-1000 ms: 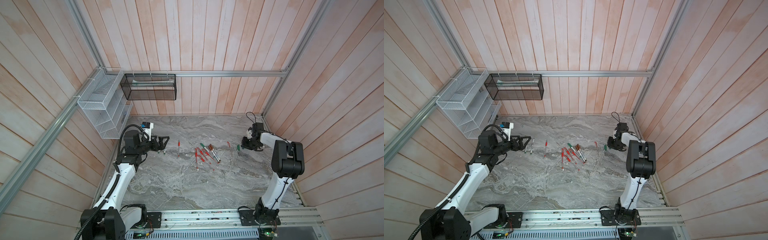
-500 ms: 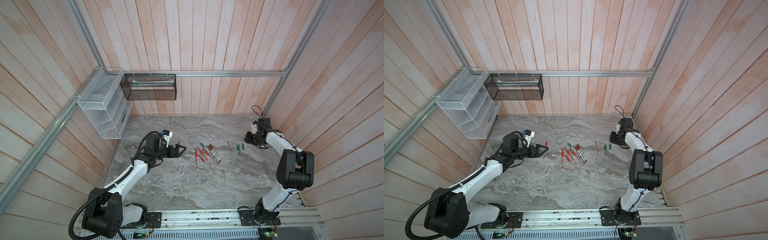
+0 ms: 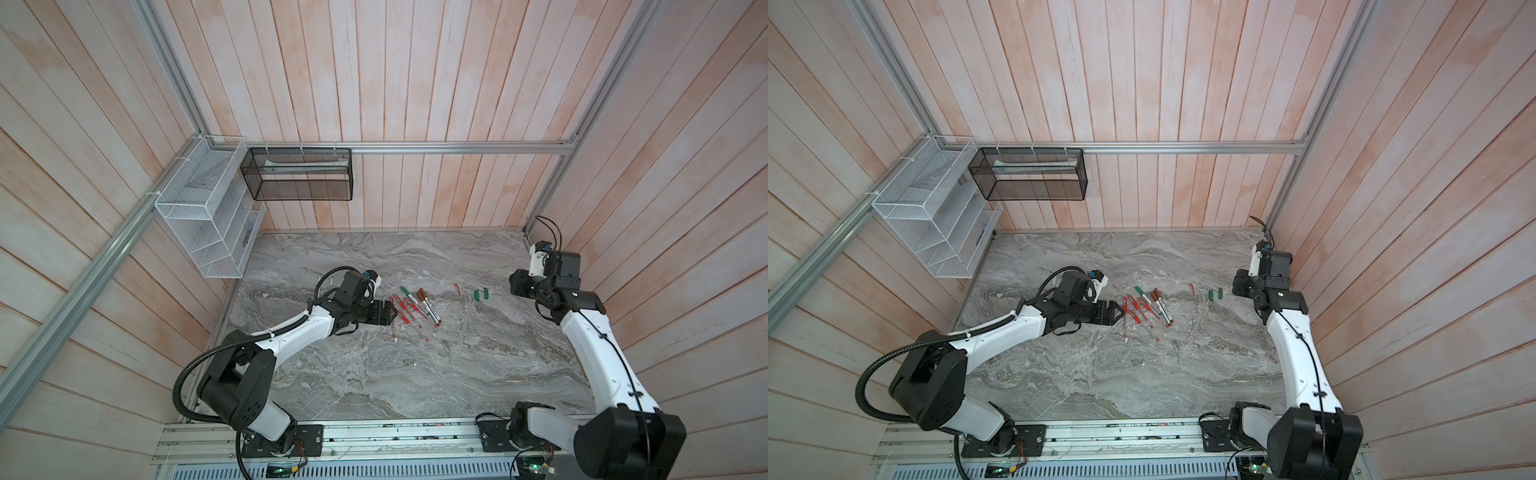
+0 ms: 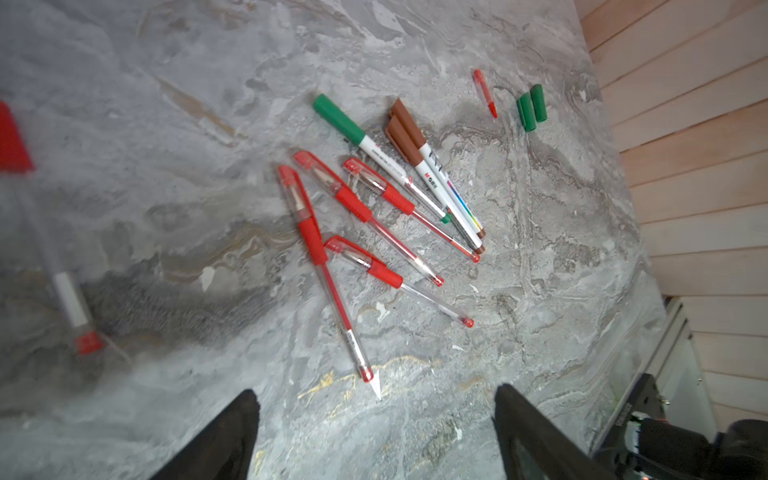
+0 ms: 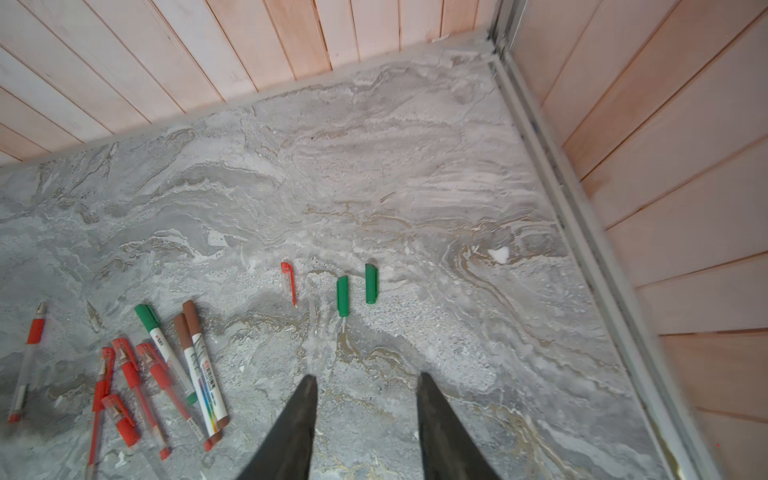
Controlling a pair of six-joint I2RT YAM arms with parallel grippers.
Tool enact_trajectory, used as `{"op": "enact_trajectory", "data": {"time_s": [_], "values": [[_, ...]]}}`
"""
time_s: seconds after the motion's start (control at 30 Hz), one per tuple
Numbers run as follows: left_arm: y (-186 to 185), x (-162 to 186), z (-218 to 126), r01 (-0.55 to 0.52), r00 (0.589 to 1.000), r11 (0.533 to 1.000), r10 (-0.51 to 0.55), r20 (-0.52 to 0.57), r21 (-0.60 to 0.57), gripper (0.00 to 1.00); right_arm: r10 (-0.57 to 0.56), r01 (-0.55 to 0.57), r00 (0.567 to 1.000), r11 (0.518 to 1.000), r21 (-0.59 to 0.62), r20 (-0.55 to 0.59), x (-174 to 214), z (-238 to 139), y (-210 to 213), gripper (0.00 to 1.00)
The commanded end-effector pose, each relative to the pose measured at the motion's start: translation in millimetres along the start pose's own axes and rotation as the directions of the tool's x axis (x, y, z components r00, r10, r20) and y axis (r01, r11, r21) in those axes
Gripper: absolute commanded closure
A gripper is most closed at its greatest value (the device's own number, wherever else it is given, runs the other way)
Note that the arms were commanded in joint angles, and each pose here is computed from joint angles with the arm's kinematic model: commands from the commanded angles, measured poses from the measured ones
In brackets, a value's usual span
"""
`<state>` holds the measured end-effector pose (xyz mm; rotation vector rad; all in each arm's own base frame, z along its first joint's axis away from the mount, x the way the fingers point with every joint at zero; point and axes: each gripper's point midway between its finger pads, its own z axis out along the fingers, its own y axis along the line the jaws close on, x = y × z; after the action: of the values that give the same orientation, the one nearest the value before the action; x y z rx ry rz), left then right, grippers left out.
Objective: Open the pen caps
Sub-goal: 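Open the right gripper and withdraw it while the left gripper returns over the pile, then lower the left gripper onto a red gel pen, grasp and lift it upright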
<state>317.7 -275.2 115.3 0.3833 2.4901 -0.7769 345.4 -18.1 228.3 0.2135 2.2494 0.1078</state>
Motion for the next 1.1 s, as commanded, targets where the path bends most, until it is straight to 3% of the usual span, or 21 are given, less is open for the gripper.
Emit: {"op": "enact_trajectory", "data": {"time_s": [0.0,0.2,0.33,0.6,1.07], "values": [[12,8,14,-0.03,0.999,0.992,0.025,-0.041,-0.12,0.15,-0.044,0.04,0.996,0.997,0.06,0.073,2,-20,-12,0.53],[15,16,37,-0.035,0.997,0.977,0.019,-0.081,-0.208,0.29,-0.068,0.062,0.971,0.998,0.031,0.229,12,-48,-7,0.32],[15,15,47,-0.035,0.995,0.971,0.011,-0.1,-0.235,0.36,-0.073,0.075,0.952,0.997,0.003,0.299,23,-58,-2,0.23],[25,17,73,-0.039,0.989,0.947,-0.009,-0.149,-0.318,0.64,-0.149,0.153,0.883,0.988,0.029,0.446,41,-79,9,0.05],[37,27,92,-0.058,0.981,0.928,-0.017,-0.195,-0.369,0.7,-0.168,0.184,0.865,0.983,0.011,0.473,49,-79,14,0.02]]}}
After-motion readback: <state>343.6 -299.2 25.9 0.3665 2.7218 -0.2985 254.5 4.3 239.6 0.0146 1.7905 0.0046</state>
